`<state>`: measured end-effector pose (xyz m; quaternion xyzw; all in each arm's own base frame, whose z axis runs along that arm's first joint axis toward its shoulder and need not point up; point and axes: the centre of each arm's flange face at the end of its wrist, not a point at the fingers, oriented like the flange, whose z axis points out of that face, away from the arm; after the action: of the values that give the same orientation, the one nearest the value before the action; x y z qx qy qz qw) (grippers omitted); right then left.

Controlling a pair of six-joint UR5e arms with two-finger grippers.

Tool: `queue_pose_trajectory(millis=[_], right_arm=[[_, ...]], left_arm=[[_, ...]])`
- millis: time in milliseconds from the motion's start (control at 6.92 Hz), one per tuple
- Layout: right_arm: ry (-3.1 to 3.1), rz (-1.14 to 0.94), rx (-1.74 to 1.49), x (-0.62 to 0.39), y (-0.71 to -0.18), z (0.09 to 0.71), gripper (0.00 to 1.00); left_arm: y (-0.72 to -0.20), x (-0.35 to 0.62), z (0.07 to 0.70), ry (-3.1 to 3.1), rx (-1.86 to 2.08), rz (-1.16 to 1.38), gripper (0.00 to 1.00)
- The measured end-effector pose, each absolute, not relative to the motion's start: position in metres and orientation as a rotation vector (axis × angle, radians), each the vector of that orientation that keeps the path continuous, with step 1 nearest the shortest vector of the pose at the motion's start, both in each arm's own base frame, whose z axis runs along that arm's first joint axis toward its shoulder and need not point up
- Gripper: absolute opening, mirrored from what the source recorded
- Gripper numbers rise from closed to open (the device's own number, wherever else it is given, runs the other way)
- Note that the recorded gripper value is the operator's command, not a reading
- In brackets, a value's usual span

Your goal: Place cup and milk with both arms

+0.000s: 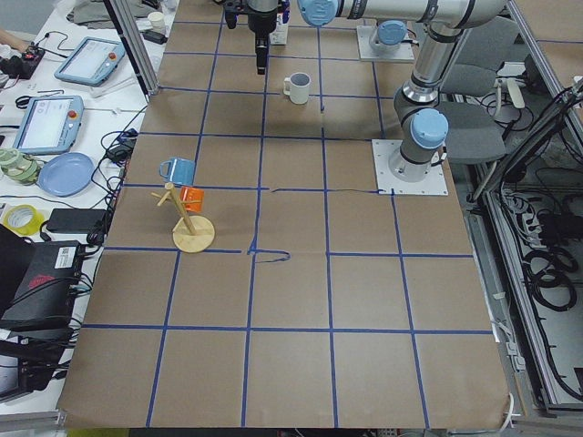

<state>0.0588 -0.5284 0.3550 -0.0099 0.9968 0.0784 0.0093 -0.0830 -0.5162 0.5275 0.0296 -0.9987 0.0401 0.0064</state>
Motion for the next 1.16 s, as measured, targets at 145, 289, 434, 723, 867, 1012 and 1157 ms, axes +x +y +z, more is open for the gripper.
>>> queue_pose_trajectory(millis=[145, 289, 434, 723, 867, 1012, 1157], right_arm=[[3.095, 0.235, -0.045, 0.091, -0.525, 0.359, 0.38], [3.076, 0.232, -0.040, 0.129, -0.518, 0.360, 0.37], [3.060, 0.238, -0.028, 0.171, -0.507, 0.361, 0.37], [3.048, 0.265, 0.005, 0.241, -0.478, 0.359, 0.37], [3.033, 0.289, 0.020, 0.262, -0.465, 0.355, 0.37], [3.013, 0.315, 0.028, 0.273, -0.456, 0.350, 0.37], [3.002, 0.335, 0.031, 0.278, -0.451, 0.344, 0.37]], left_arm=[[-0.514, -0.083, 0.526, -3.129, 0.086, 0.122, 1.00], [-0.514, -0.084, 0.524, -3.129, 0.082, 0.114, 1.00], [-0.514, -0.084, 0.522, -3.129, 0.079, 0.108, 1.00], [-0.514, -0.085, 0.521, -3.129, 0.075, 0.101, 1.00], [-0.513, -0.086, 0.520, -3.129, 0.072, 0.101, 1.00], [-0.513, -0.087, 0.521, -3.130, 0.069, 0.101, 1.00], [-0.513, -0.087, 0.521, -3.130, 0.067, 0.101, 1.00]])
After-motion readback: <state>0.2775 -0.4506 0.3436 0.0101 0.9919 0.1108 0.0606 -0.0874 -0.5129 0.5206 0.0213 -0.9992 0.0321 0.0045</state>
